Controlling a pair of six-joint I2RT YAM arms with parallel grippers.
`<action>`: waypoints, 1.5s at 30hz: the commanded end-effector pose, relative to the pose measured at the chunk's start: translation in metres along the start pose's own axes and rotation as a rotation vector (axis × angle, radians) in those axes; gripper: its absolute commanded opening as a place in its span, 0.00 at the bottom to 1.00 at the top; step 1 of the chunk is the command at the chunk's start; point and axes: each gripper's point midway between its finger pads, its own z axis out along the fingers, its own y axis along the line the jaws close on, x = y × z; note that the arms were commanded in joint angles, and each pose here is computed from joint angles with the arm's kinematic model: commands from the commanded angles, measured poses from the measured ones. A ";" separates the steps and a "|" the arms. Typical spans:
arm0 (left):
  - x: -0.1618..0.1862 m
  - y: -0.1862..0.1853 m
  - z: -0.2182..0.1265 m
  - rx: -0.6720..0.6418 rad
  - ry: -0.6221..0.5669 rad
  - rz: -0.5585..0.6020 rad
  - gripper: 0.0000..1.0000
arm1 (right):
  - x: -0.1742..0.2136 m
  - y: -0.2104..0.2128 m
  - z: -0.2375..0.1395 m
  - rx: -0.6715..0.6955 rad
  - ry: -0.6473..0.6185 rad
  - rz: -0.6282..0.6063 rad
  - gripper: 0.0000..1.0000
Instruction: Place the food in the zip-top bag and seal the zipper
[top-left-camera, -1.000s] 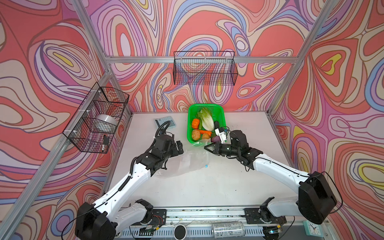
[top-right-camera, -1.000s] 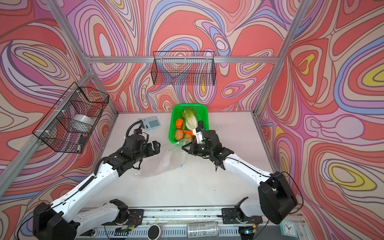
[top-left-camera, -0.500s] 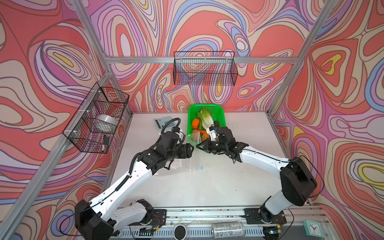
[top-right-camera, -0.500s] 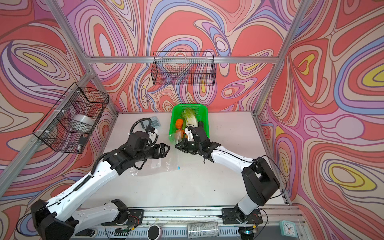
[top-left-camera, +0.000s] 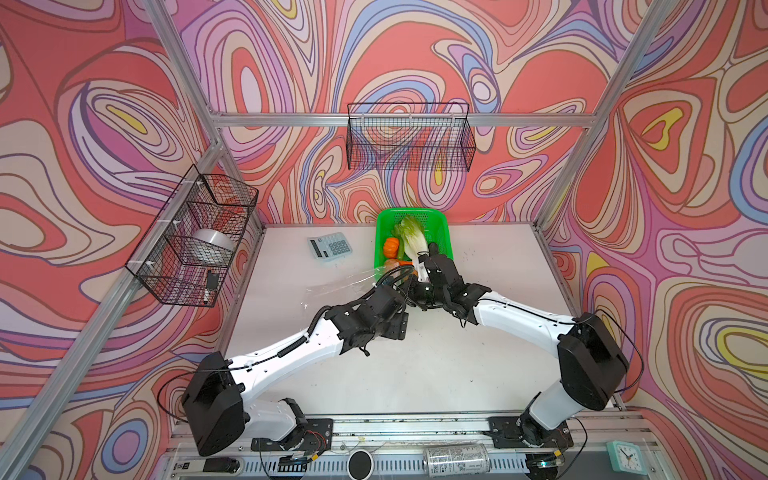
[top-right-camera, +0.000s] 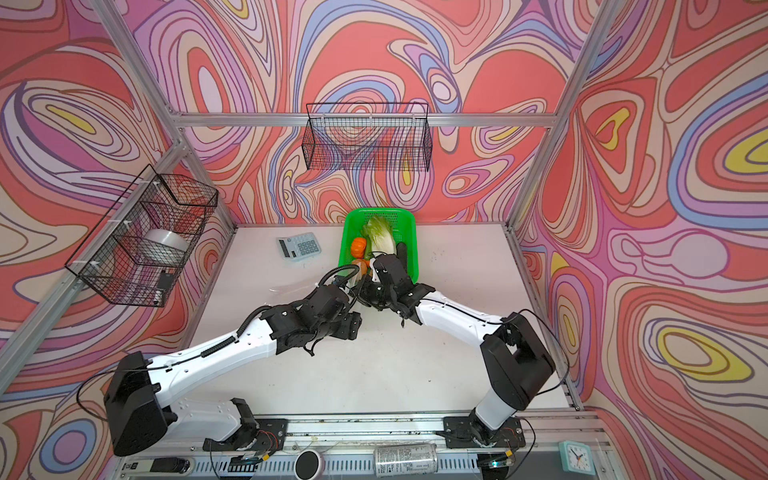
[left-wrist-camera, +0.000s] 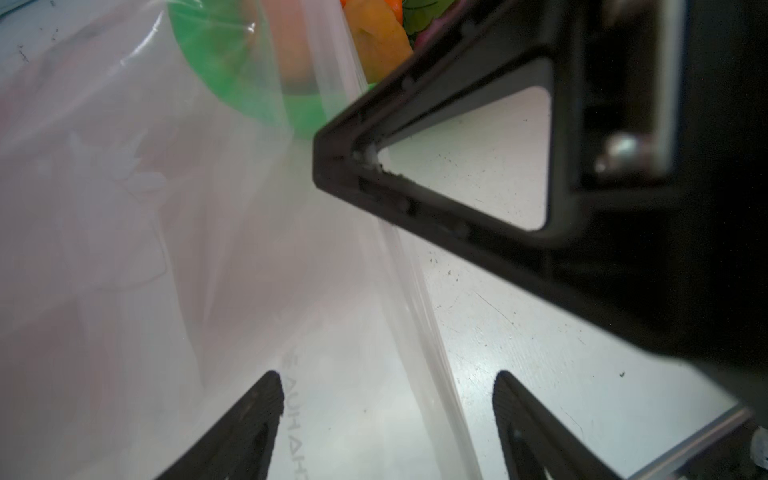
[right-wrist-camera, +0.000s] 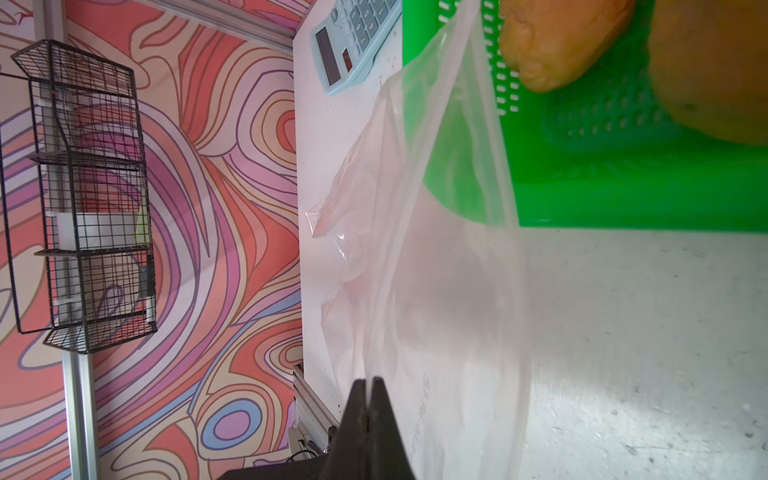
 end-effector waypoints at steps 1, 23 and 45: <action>-0.023 0.011 -0.004 -0.086 -0.087 -0.016 0.82 | -0.004 0.004 -0.008 0.018 -0.042 0.009 0.00; -0.032 0.003 0.011 -0.090 -0.106 -0.016 0.77 | 0.001 -0.003 -0.007 0.024 -0.035 0.025 0.00; -0.028 0.009 0.015 -0.108 -0.115 -0.019 0.93 | 0.004 -0.006 -0.011 0.012 -0.039 0.038 0.00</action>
